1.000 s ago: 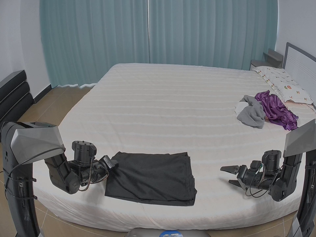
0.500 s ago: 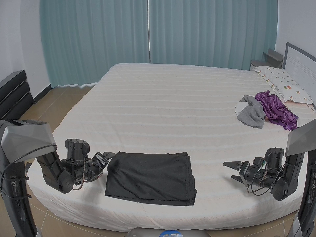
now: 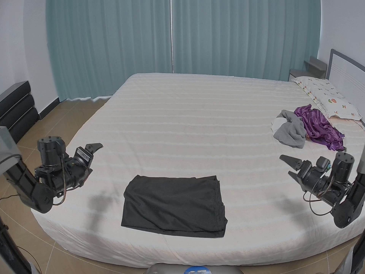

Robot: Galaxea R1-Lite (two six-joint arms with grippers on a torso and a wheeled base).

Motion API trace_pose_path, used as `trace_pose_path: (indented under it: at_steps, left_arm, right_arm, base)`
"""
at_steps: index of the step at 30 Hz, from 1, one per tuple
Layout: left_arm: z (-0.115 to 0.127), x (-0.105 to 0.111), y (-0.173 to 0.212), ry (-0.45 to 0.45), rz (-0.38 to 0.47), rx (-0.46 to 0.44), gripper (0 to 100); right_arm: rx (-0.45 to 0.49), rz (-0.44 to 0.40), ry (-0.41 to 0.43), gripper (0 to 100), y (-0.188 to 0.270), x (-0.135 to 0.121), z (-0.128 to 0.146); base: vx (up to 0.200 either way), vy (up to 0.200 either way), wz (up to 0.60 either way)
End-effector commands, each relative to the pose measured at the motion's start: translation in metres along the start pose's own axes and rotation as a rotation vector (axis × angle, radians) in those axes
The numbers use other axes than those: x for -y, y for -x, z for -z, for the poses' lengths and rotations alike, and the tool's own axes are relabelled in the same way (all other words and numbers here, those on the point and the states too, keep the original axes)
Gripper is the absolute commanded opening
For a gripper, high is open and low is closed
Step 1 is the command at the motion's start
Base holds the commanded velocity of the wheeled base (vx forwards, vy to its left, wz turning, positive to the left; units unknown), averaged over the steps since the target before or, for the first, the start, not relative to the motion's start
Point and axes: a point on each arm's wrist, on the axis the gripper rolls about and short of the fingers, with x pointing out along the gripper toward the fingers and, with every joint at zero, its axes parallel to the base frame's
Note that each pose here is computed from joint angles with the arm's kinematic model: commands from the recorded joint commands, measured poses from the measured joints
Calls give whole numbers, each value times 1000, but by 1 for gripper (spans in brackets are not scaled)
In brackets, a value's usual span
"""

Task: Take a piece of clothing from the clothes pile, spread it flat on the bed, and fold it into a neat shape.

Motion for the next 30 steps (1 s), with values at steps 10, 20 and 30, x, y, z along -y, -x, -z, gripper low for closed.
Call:
trace_pose_path:
  at_steps: [10,20,30]
  left_arm:
    - [-11,46,183,-237,353,296,100]
    - [13,24,251,-551,404,454,100]
    - [53,-19,341,-835,395,597,100]
  right_arm:
    - [367,-194,514,100,138,-76,-16]
    - [375,-113,726,100,205,-79,13]
    - [327,-47,870,100,275,-70,59]
  base:
    - [0,0,0]
    - [0,0,0]
    - [0,0,0]
